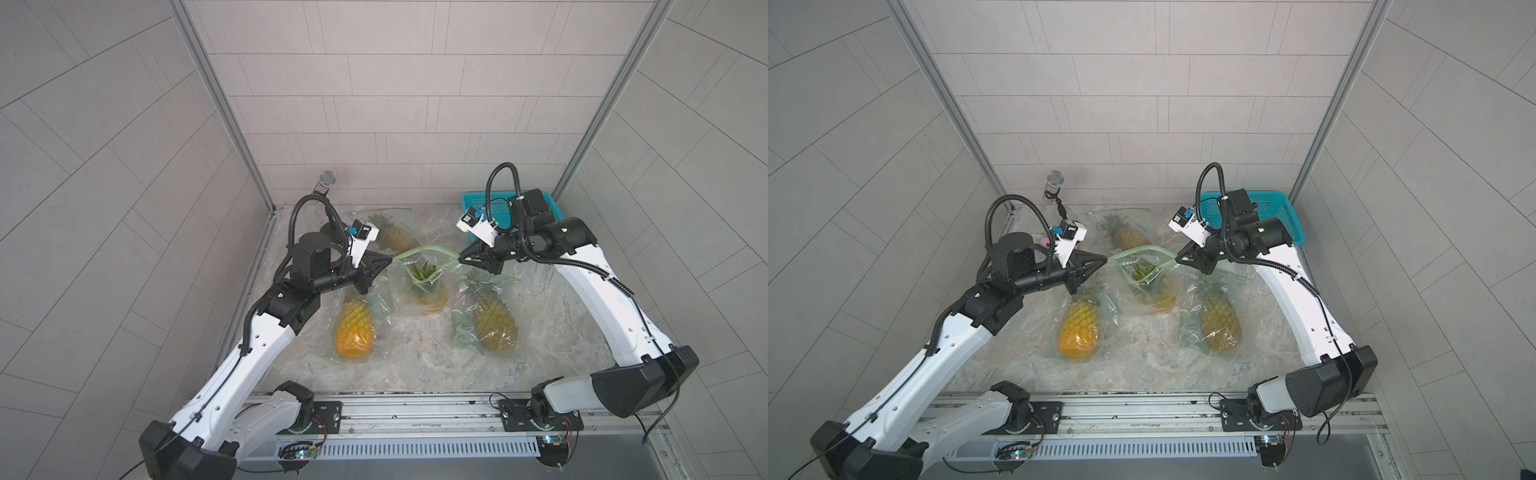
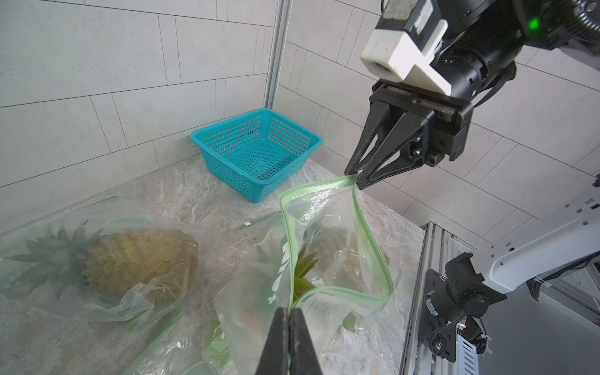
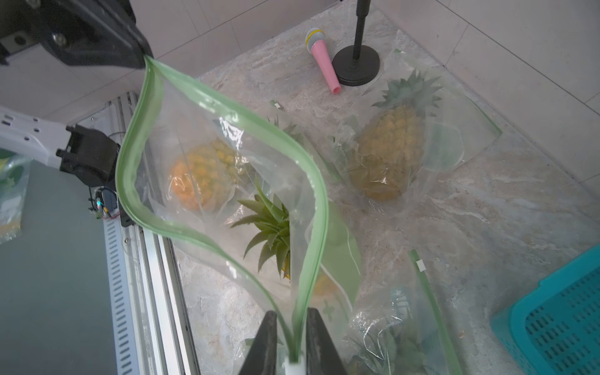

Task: Open the zip-top bag and take out the pineapple
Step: Open the zipper of the food storage bag at the center of the board.

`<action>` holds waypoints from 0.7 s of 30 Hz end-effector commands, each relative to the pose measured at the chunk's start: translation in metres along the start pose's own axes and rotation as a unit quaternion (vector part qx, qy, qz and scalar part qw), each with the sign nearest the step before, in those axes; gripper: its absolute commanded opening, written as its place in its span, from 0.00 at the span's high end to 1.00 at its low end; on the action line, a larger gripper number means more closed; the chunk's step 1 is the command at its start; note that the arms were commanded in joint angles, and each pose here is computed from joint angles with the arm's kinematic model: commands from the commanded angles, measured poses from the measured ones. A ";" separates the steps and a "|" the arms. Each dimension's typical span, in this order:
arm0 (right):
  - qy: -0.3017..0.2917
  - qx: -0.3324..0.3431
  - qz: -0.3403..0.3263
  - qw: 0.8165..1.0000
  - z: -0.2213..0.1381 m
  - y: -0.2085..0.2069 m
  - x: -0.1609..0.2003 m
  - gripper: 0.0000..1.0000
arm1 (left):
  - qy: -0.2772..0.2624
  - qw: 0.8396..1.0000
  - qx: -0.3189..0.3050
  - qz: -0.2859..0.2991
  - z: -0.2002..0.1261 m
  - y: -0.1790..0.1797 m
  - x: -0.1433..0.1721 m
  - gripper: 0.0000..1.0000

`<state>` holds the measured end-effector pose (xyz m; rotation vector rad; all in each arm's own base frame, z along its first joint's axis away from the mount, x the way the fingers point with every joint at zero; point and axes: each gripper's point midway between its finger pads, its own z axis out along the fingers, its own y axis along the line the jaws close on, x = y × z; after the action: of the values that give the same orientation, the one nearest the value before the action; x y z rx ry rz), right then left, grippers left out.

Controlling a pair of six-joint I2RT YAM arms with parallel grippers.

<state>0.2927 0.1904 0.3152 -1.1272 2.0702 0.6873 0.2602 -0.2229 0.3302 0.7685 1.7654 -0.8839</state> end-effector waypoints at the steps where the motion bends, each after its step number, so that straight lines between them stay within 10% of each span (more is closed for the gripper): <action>1: -0.047 0.025 -0.028 0.998 -0.018 0.009 -0.027 0.73 | -0.016 1.000 -0.002 0.021 -0.007 -0.004 -0.015 1.00; 21: 0.017 -0.002 -0.073 0.997 0.045 0.034 -0.049 0.87 | -0.014 1.000 0.001 0.020 -0.007 -0.005 -0.014 1.00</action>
<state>0.2977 0.2633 0.3300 -1.2651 1.9729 0.6385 0.2604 -0.2219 0.3279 0.7658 1.7780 -0.8768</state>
